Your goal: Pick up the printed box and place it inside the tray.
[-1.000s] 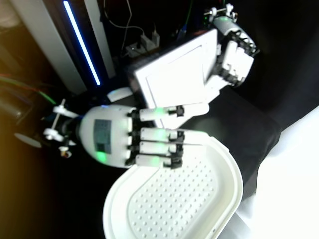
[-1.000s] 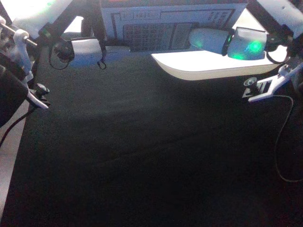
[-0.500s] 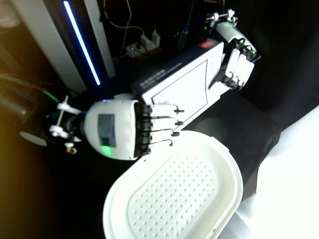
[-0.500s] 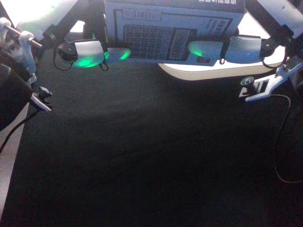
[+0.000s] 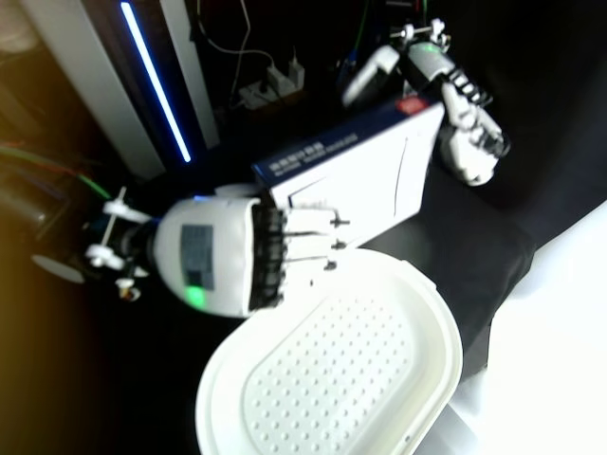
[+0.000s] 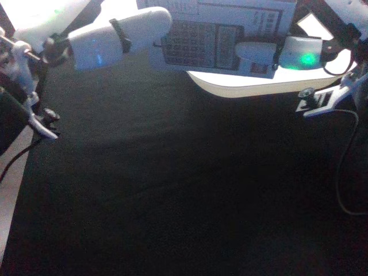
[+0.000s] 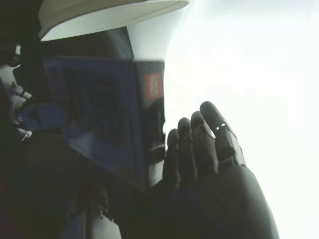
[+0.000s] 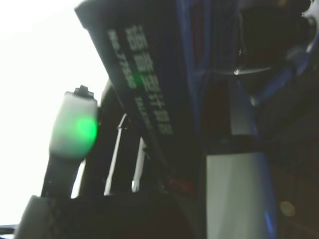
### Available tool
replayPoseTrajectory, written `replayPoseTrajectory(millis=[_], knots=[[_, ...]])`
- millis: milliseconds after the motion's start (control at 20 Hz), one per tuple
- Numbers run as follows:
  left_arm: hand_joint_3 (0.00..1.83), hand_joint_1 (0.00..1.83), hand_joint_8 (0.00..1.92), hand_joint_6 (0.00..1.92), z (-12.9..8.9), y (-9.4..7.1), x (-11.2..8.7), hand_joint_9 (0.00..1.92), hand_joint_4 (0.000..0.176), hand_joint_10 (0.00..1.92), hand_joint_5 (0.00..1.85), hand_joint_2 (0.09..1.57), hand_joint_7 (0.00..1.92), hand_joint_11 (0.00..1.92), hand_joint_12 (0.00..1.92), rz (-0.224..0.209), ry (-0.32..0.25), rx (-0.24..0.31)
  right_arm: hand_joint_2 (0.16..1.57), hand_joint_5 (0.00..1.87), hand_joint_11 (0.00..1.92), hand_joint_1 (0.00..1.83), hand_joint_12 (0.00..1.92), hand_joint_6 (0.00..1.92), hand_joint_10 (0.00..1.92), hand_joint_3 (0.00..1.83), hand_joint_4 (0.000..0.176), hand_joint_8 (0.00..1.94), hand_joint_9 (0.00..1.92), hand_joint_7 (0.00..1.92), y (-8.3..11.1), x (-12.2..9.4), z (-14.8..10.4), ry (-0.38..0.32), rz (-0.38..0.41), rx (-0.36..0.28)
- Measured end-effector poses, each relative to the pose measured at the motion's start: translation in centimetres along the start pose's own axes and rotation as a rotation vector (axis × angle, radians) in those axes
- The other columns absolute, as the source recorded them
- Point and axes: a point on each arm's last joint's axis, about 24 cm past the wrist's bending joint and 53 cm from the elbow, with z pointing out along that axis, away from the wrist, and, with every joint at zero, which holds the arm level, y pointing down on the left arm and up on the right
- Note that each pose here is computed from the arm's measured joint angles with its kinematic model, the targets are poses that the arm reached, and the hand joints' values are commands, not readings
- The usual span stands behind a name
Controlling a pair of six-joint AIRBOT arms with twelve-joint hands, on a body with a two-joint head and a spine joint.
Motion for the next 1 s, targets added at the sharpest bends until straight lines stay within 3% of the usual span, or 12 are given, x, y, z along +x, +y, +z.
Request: replayPoseTrajectory(millis=[50,150,200,300,350,450,650,750,800,850,900,1000], knots=[[0.00,0.01,0.00,0.00,-0.5,0.3,-0.6,0.12,0.144,0.01,0.19,0.98,0.29,0.00,0.16,0.003,-0.001,-0.012,1.06,1.11,1.09,1.18,1.75,0.75,1.43,0.00,0.000,1.45,1.18,1.10,0.0,-0.9,-0.1,-0.003,-0.022,0.005],[0.00,0.02,0.00,0.00,-1.2,0.4,-1.6,0.10,0.143,0.02,0.20,0.98,0.31,0.00,0.03,0.017,-0.012,-0.018,1.05,1.13,1.13,1.19,1.89,0.71,1.61,0.00,0.000,1.53,1.19,1.11,0.1,-2.1,-0.2,-0.015,-0.044,0.011],[0.00,0.00,0.00,0.00,-1.7,0.5,-2.5,0.11,0.099,0.03,0.13,0.98,0.32,0.00,0.00,0.018,-0.029,-0.024,1.03,1.18,1.41,1.19,1.92,0.63,1.91,0.00,0.000,1.92,1.41,1.17,0.4,-3.1,-0.4,-0.025,-0.063,0.012],[0.00,0.00,0.00,0.00,-2.5,0.8,-3.6,0.11,0.084,0.03,0.08,0.97,0.32,0.00,0.00,0.017,-0.057,-0.034,1.03,1.19,1.51,1.20,1.92,0.62,1.92,0.00,0.000,1.94,1.48,1.22,0.3,-4.7,-0.5,-0.067,-0.079,0.019],[0.03,0.00,0.01,0.00,-2.8,0.9,-3.8,0.12,0.098,0.05,0.00,0.89,0.23,0.01,0.35,0.021,-0.067,-0.033,1.03,1.19,1.44,1.20,1.92,0.60,1.92,0.00,0.000,1.94,1.42,1.22,0.2,-5.1,-0.5,-0.077,-0.080,0.024],[0.00,0.01,0.00,0.00,-3.3,1.1,-3.6,0.13,0.049,0.02,0.00,0.88,0.33,0.00,0.23,0.019,-0.061,-0.042,1.01,1.23,1.44,1.20,1.92,0.54,1.92,0.00,0.000,1.94,1.41,1.20,0.3,-4.9,-0.5,-0.058,-0.103,0.026],[0.00,0.00,0.00,0.00,-4.6,2.1,-3.1,0.13,0.090,0.00,0.07,0.90,0.35,0.00,0.01,0.008,-0.065,-0.069,1.00,1.26,1.46,1.21,1.92,0.47,1.92,0.00,0.000,1.94,1.42,1.18,-0.5,-6.5,-0.6,-0.054,-0.219,0.064],[0.00,0.00,0.01,0.01,-5.7,2.8,-2.9,0.17,0.090,0.00,0.14,0.94,0.33,0.01,0.23,-0.002,-0.075,-0.091,1.03,1.17,1.15,1.19,1.77,0.63,1.44,0.00,0.000,1.13,1.24,1.20,-1.6,-8.1,-0.5,-0.072,-0.275,0.098],[0.00,0.00,0.01,0.01,-6.2,3.1,-2.7,0.17,0.090,0.00,0.14,0.94,0.33,0.01,0.23,-0.006,-0.076,-0.103,1.03,1.17,1.15,1.19,1.77,0.63,1.44,0.00,0.000,1.13,1.24,1.20,-2.1,-8.4,-0.5,-0.079,-0.287,0.114],[0.00,0.00,0.00,0.01,-6.5,3.4,-2.6,0.16,0.087,0.01,0.16,0.95,0.33,0.00,0.50,-0.014,-0.073,-0.114,1.03,1.14,1.03,1.27,1.37,0.55,0.75,0.00,0.000,0.66,1.28,1.28,-3.0,-8.2,-0.3,-0.071,-0.298,0.136],[0.00,0.00,0.00,0.00,-6.5,3.4,-2.6,0.18,0.080,0.01,0.17,0.95,0.36,0.00,0.69,-0.022,-0.077,-0.110,1.03,1.17,0.98,1.29,1.40,0.44,0.73,0.00,0.000,0.78,1.27,1.23,-3.4,-7.9,-0.2,-0.060,-0.302,0.147],[0.00,0.00,0.00,0.00,-6.7,3.0,-3.0,0.18,0.090,0.00,0.16,0.96,0.37,0.00,0.81,-0.024,-0.093,-0.094,1.08,1.03,0.84,1.26,1.41,0.75,0.75,0.00,0.000,0.93,1.12,1.12,-4.2,-7.2,-0.1,-0.043,-0.306,0.160]])
